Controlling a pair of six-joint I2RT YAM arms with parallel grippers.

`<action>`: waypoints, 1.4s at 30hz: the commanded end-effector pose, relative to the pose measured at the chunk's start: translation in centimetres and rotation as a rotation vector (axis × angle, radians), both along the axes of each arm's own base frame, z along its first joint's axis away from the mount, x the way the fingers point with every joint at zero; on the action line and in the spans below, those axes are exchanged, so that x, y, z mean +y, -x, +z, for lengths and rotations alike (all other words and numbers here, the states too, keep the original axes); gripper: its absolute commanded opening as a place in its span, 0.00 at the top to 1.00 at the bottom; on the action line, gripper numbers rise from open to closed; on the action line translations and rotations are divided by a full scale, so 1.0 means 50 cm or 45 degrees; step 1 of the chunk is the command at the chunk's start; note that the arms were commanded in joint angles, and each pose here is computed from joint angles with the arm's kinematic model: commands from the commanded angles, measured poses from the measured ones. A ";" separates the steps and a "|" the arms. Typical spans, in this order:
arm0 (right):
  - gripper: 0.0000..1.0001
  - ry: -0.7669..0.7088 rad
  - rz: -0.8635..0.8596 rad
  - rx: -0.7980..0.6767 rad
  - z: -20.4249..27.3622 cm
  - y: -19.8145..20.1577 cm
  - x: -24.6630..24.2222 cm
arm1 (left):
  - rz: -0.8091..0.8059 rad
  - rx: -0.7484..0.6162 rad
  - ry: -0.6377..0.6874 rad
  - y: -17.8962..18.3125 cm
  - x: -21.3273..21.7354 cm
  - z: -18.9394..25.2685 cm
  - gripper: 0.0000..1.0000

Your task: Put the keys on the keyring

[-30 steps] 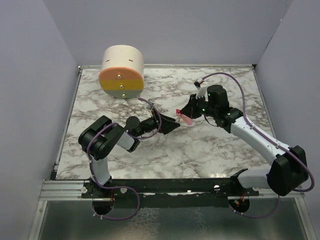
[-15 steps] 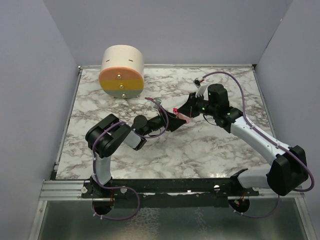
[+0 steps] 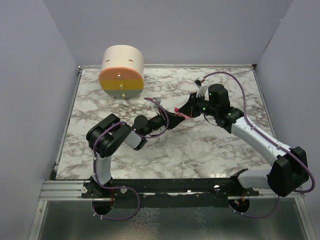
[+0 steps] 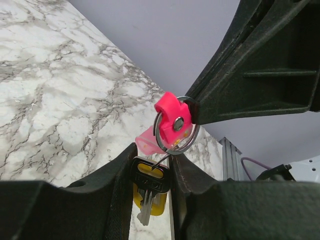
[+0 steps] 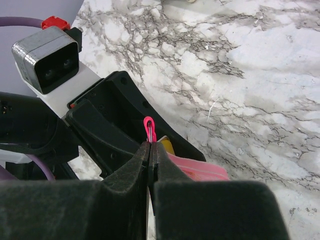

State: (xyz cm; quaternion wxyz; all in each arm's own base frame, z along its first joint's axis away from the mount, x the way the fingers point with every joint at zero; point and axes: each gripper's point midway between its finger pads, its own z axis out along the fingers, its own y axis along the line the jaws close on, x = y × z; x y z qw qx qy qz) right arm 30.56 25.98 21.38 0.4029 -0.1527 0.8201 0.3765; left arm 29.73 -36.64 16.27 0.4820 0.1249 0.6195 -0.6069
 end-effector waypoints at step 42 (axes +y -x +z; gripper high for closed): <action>0.99 0.229 -0.083 -0.083 0.026 -0.006 -0.063 | 0.369 -0.186 -0.167 -0.071 0.075 -0.005 0.96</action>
